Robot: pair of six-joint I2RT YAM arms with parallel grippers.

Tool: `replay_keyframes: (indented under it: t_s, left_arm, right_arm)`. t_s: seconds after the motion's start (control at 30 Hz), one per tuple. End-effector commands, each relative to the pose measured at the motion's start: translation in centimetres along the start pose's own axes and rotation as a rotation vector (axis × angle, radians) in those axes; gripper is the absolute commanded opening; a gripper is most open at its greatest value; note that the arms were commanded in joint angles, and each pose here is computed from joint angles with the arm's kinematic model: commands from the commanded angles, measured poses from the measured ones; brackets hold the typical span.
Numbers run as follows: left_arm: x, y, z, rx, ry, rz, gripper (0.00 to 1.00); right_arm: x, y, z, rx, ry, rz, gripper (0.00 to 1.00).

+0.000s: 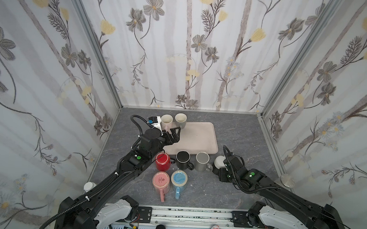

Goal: Turn the mug right side up
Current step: Pick up the mug from the middle-right of the table.

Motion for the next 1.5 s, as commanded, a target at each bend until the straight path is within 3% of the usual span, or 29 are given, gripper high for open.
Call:
replay_keyframes:
  t_s: [0.0,0.23,0.57,0.67,0.83,1.1,1.27,1.47]
  left_arm:
    - [0.1,0.3,0.3,-0.025,-0.007,-0.002,1.0]
    - [0.6,0.5,-0.1,-0.017,-0.004,0.002,1.0]
    - [0.3,0.3,-0.1,-0.012,0.0,-0.02,1.0]
    - [0.3,0.2,-0.1,-0.014,0.006,-0.025,1.0]
    - [0.0,-0.1,-0.3,0.0,0.025,-0.048,1.0]
    - [-1.6,-0.4,-0.2,0.025,0.072,-0.169,1.0]
    - [-3.1,-0.1,0.4,0.051,0.108,-0.311,0.99]
    - [-4.8,1.9,1.5,0.015,0.168,-0.551,0.89]
  right_arm:
    - [-0.2,-0.5,0.7,-0.027,-0.003,-0.048,0.5]
    - [-0.7,-1.5,1.0,-0.025,0.01,-0.116,0.4]
    - [-1.9,-1.6,0.9,-0.038,-0.002,-0.157,0.11]
    - [-2.2,-1.1,1.3,-0.065,-0.018,-0.162,0.01]
    - [-1.7,1.5,3.9,-0.207,-0.035,-0.125,0.0]
    - [2.9,10.4,11.9,-0.637,0.018,0.196,0.0]
    - [7.7,16.7,16.8,-0.924,0.061,0.568,0.0]
    - [11.3,21.0,19.4,-1.133,0.063,0.967,0.0]
Point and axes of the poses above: each gripper's point midway between its finger pads, its own y axis back along the fingers, its own x axis along the line the jaws close on, z = x × y, the point moved 6 cm from there along y, back along the fingers, and after that the axes turned 6 degrees about y, right-handed, at the moved point
